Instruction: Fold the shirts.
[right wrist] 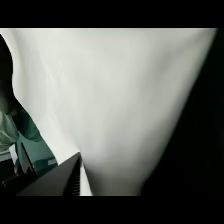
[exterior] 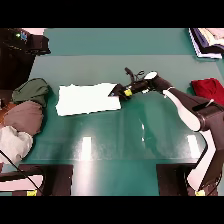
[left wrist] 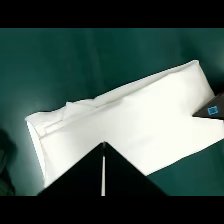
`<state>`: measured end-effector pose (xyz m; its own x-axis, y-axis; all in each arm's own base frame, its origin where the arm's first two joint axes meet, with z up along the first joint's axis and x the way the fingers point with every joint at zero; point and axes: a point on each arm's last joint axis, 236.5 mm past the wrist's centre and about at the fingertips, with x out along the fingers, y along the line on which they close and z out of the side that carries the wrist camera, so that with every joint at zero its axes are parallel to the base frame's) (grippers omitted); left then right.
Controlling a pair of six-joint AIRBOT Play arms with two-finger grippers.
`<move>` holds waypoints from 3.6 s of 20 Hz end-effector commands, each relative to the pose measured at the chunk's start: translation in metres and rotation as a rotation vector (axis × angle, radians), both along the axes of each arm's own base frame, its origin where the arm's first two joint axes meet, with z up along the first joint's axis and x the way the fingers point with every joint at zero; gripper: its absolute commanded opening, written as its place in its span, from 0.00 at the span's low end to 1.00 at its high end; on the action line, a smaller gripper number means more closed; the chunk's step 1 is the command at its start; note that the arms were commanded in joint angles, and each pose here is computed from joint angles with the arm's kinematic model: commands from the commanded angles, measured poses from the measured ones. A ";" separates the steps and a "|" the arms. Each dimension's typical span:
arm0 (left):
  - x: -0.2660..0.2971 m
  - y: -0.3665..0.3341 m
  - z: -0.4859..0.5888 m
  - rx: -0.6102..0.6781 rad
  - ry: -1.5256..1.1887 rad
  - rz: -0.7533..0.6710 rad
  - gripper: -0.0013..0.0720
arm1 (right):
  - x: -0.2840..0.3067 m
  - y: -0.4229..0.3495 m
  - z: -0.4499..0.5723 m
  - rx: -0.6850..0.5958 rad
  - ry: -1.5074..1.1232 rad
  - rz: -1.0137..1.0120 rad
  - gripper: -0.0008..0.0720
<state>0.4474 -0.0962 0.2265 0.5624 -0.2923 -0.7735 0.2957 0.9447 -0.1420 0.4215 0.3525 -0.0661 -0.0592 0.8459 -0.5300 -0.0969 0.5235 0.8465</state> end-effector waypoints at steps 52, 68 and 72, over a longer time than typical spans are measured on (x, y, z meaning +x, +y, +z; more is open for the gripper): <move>-0.011 -0.042 0.013 -0.125 -0.016 -0.157 0.05 | -0.150 -0.612 0.201 -1.018 0.047 -0.987 0.03; -0.012 -0.045 0.015 -0.141 -0.015 -0.156 0.05 | -0.113 -0.521 0.200 -0.600 -0.013 -0.989 0.62; -0.002 -0.045 0.022 -0.152 -0.062 -0.140 0.05 | -0.077 -0.464 0.262 -0.408 -0.246 -0.967 0.03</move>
<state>0.4393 -0.1407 0.2437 0.5277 -0.4805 -0.7005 0.4400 0.8600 -0.2584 0.3154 -0.1589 0.1479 0.5377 0.1189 -0.8347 0.5371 0.7149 0.4478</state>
